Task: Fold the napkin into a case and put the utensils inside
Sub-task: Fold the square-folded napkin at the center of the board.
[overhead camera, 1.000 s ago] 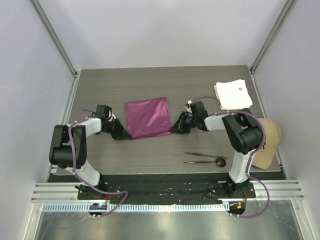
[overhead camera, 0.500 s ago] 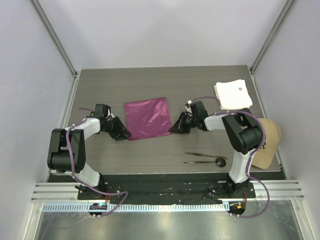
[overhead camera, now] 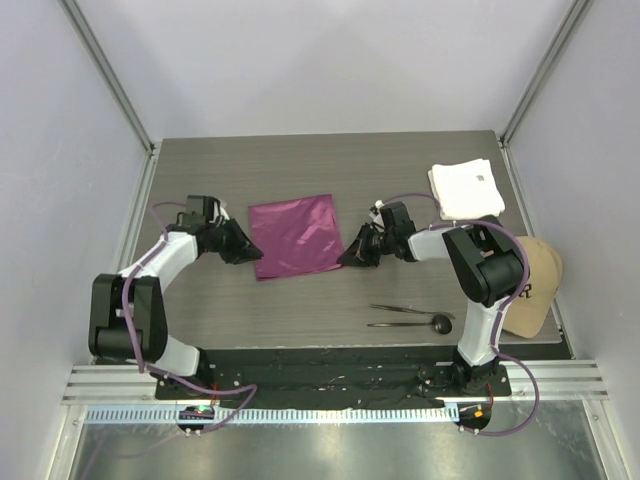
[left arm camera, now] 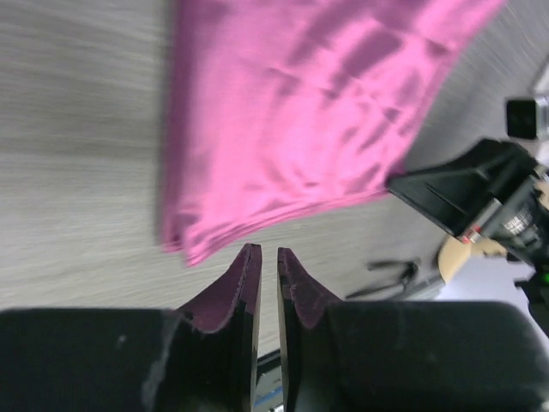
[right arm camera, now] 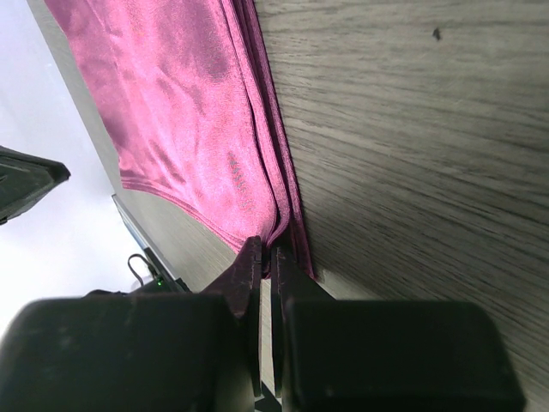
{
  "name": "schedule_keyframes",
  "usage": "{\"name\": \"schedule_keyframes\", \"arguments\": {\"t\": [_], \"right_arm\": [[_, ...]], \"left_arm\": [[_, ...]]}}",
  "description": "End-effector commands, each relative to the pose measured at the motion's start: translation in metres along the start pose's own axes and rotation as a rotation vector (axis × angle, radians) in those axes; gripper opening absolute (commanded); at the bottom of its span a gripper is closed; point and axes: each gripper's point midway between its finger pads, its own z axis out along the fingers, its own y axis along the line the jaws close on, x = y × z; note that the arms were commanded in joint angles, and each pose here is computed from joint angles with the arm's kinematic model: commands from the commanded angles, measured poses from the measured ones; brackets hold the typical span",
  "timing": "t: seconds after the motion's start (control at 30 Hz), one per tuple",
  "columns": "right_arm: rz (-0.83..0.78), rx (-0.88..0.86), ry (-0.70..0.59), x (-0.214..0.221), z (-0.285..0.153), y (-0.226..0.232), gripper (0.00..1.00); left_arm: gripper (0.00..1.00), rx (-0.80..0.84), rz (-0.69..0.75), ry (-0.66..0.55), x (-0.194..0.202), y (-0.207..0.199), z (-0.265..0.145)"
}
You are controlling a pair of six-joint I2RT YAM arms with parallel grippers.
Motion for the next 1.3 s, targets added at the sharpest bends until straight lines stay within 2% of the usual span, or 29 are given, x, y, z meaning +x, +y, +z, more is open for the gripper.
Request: {"name": "schedule_keyframes", "arguments": {"t": [0.0,0.1,0.2,0.23,0.4,0.5,0.63,0.67,0.7,0.77,0.8,0.9,1.0,1.1,1.27], "right_arm": [[-0.018,0.025,-0.024,-0.008,0.002,-0.004,0.05],[-0.053,0.036,-0.038,-0.012,-0.005,0.003,0.15],[-0.124,0.061,-0.059,-0.021,-0.018,0.015,0.30],[-0.143,0.075,-0.065,-0.024,-0.023,0.019,0.37],[-0.352,0.197,-0.167,-0.053,-0.057,0.042,0.56],[-0.382,0.143,-0.140,-0.053,-0.055,0.063,0.59],[-0.402,0.052,-0.097,-0.058,-0.019,0.071,0.58],[-0.413,0.024,-0.106,-0.067,-0.014,0.084,0.54],[-0.411,0.001,-0.088,-0.070,-0.008,0.088,0.46],[-0.433,-0.048,-0.135,-0.089,0.004,0.102,0.44],[-0.429,-0.063,-0.144,-0.095,0.007,0.107,0.40],[-0.427,-0.104,-0.143,-0.110,0.025,0.118,0.35],[-0.391,-0.153,-0.145,-0.121,0.044,0.122,0.29],[-0.341,-0.215,-0.136,-0.127,0.059,0.128,0.20],[-0.310,-0.261,-0.171,-0.142,0.070,0.135,0.16]], "left_arm": [[0.13,0.127,0.008,0.094,0.011,-0.032,0.021],[0.13,0.051,0.003,0.101,0.015,-0.008,0.035],[0.11,-0.039,0.016,0.107,0.019,0.016,0.043],[0.11,-0.097,0.024,0.077,0.014,0.029,0.046],[0.10,-0.154,0.022,0.083,0.020,0.045,0.049],[0.09,-0.169,0.024,0.096,0.022,0.049,0.048],[0.09,-0.154,0.036,0.068,0.019,0.041,0.038],[0.09,-0.148,0.045,0.054,0.016,0.037,0.035],[0.10,-0.141,0.064,0.046,0.010,0.029,0.028],[0.13,-0.085,0.091,0.022,0.001,0.007,0.017],[0.17,-0.055,0.108,-0.006,-0.011,-0.008,0.011],[0.20,0.037,0.107,-0.035,-0.032,-0.042,0.008],[0.18,0.111,0.056,-0.025,-0.053,-0.064,0.023],[0.15,0.134,0.002,-0.038,-0.081,-0.066,0.048],[0.13,0.055,-0.007,-0.078,-0.118,-0.053,0.078]]}}
